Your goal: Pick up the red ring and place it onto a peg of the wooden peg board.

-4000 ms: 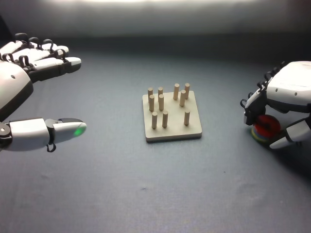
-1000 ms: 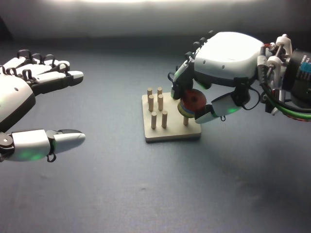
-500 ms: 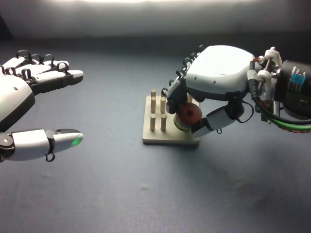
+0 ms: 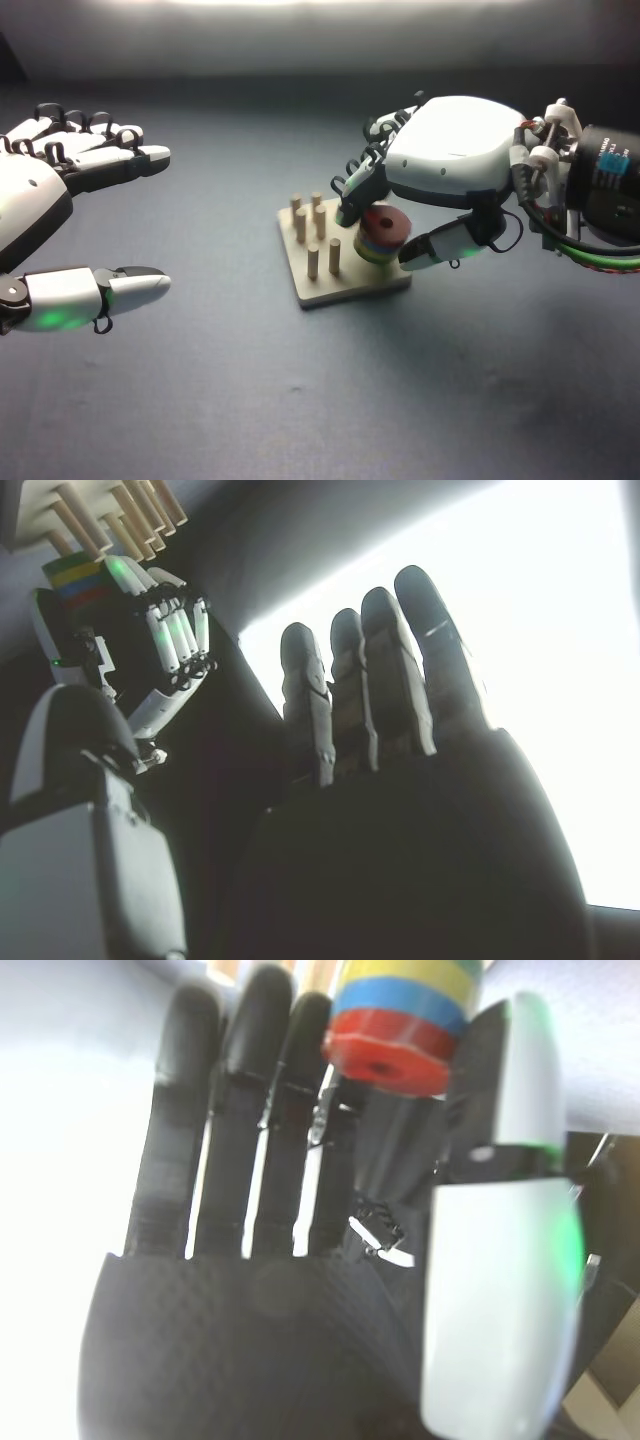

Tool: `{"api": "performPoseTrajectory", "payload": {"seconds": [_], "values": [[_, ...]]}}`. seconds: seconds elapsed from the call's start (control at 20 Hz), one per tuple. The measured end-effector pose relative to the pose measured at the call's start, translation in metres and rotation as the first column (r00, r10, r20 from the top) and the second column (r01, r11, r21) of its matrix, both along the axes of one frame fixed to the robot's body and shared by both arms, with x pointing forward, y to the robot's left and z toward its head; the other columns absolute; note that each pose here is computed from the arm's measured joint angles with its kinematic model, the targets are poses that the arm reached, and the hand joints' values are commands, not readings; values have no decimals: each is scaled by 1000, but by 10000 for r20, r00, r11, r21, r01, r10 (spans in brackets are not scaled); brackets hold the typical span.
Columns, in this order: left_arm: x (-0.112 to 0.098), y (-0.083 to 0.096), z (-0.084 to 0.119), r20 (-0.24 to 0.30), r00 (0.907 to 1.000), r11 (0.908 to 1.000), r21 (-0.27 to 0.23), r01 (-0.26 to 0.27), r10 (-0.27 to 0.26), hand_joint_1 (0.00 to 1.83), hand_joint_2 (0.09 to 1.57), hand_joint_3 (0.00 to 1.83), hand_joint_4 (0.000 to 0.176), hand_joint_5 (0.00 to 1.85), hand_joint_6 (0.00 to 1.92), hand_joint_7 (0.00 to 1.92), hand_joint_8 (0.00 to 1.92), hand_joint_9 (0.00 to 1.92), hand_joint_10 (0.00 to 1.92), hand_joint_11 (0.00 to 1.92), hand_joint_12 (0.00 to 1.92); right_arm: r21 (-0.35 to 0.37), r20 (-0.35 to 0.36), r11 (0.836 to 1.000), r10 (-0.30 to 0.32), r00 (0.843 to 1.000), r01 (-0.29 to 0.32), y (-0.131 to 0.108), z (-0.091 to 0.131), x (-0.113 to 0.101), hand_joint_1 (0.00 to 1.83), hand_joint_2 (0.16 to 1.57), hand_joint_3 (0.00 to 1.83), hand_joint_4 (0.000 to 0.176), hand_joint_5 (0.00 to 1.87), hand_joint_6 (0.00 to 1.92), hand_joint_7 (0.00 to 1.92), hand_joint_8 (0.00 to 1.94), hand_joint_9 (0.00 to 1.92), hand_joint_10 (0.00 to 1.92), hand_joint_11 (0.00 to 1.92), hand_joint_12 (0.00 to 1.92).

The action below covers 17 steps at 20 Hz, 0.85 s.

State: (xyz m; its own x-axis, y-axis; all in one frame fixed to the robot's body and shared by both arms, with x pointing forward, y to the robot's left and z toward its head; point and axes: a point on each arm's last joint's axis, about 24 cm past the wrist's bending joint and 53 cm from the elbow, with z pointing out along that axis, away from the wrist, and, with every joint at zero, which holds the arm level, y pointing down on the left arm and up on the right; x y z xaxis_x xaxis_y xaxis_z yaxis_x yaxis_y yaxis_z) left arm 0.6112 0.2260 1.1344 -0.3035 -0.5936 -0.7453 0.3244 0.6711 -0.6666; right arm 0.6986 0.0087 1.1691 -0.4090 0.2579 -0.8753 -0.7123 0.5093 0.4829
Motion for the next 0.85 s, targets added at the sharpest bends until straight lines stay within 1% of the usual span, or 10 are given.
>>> {"api": "performPoseTrajectory", "payload": {"seconds": [0.1, 0.2, 0.25, 0.35, 0.45, 0.5, 0.6, 0.7, 0.75, 0.85], "values": [[0, 0, 0, -7, 10000, 10000, -18, -7, 7, 581, 1056, 1, 18, 383, 0, 260, 2, 238, 4, 0, 810, -81, -42, 10000, -6, 10000, 5, 0, -2, -1, 994, 957, 0, 53, 384, 0, 416, 0, 493, 119, 79, 1200], [0, 0, 0, -9, 10000, 10000, -38, -8, 8, 580, 1058, 2, 13, 382, 0, 259, 1, 235, 2, 0, 811, 37, -58, 10000, 74, 10000, -74, 1, 0, -5, 967, 963, 0, 62, 380, 0, 402, 0, 486, 101, 68, 1201], [0, -1, 0, -14, 10000, 10000, -36, 9, -9, 598, 1053, 0, 33, 384, 0, 266, 1, 238, 1, 0, 822, 147, -32, 9998, 122, 9999, -122, 1, 3, -6, 948, 978, 0, 63, 371, 1, 387, 0, 483, 70, 68, 1231], [0, 0, 0, -9, 10000, 10000, -44, -10, 10, 595, 1052, 0, 19, 390, 1, 264, 0, 248, 3, 0, 842, 338, -52, 9994, 112, 9999, -110, -3, 7, -7, 963, 980, 0, 63, 379, 4, 390, 2, 469, 61, 71, 1232], [0, 1, 0, -22, 10000, 9999, -113, -58, 57, 619, 1033, 0, 0, 443, 6, 316, 8, 296, 12, 0, 906, 626, -240, 9980, 5, 9997, 10, -14, 5, -8, 1083, 937, 0, 47, 393, 3, 414, 4, 453, 31, 55, 1133], [0, 1, 2, 7, 10000, 9998, -184, -63, 63, 677, 1062, 3, 0, 463, 3, 344, 4, 337, 12, 0, 993, 833, -490, 9964, -113, 9987, 153, -25, 0, -9, 922, 974, 1, 19, 394, 2, 436, 2, 435, 4, 127, 809], [-1, 0, 7, 133, 9999, 9987, -508, -71, 78, 700, 1117, 11, 0, 432, 0, 342, 2, 343, 7, 0, 991, 1356, -928, 9898, -315, 9952, 440, -49, -4, -17, 594, 1064, 0, 83, 363, 1, 408, 0, 394, 0, 182, 567], [-1, 0, 18, 372, 9993, 9944, -1054, -40, 80, 656, 1113, 4, 0, 319, 0, 254, 1, 223, 7, 0, 680, 2471, -1071, 9662, -482, 9931, 736, -81, 11, -27, 572, 1134, 6, 57, 394, 0, 442, 3, 441, 2, 250, 454], [-2, 0, 23, 489, 9988, 9902, -1394, 4, 65, 620, 1113, 2, 0, 226, 0, 239, 0, 226, 8, 0, 671, 2972, -1060, 9513, -527, 9930, 822, -93, 19, -32, 524, 1305, 21, 0, 367, 0, 457, 2, 471, 4, 217, 591], [-7, -3, 40, 980, 9951, 9760, -2155, 326, -116, 595, 1120, 3, 0, 139, 0, 225, 3, 242, 9, 0, 787, 4215, -868, 9022, -596, 9944, 909, -120, 38, -46, 482, 1374, 6, 0, 378, 1, 501, 3, 521, 7, 221, 675]]}}
